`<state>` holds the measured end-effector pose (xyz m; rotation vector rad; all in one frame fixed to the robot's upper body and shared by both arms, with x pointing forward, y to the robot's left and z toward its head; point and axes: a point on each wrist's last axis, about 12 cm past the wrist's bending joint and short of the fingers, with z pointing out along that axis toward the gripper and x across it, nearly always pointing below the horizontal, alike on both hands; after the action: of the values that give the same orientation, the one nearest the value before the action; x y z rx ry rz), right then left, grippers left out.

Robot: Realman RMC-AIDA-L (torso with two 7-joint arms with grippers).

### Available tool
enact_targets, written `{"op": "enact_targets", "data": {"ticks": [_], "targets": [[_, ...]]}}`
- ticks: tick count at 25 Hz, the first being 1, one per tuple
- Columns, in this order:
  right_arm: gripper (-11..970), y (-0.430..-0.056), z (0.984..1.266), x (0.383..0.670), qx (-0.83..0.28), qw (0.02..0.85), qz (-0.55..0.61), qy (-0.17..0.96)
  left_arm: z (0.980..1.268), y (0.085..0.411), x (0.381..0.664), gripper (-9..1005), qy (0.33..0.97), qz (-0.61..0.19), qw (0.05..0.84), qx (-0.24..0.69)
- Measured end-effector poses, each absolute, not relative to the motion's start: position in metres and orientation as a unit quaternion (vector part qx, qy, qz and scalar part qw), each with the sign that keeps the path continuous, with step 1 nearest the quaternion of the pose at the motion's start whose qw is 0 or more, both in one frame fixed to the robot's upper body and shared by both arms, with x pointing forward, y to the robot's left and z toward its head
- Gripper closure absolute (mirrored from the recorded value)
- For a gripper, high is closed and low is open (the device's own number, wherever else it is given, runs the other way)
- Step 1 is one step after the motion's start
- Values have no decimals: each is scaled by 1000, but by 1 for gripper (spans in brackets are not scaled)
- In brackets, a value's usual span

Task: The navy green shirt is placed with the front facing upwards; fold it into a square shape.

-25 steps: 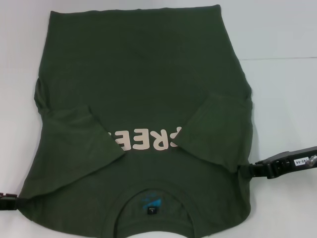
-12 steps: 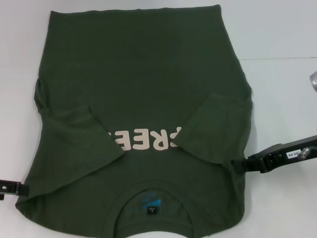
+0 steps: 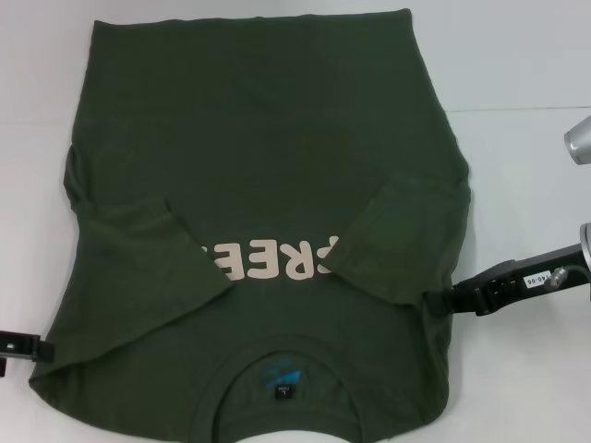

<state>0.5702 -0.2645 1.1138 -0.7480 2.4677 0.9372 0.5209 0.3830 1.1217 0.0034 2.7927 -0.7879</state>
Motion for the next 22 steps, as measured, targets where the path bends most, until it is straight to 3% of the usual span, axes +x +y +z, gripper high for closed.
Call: {"op": "enact_targets", "data": {"ticks": [22], "targets": [[917, -263, 1116, 574, -268, 200, 332, 882, 1110, 373, 527, 129, 956, -277, 92, 4]]}}
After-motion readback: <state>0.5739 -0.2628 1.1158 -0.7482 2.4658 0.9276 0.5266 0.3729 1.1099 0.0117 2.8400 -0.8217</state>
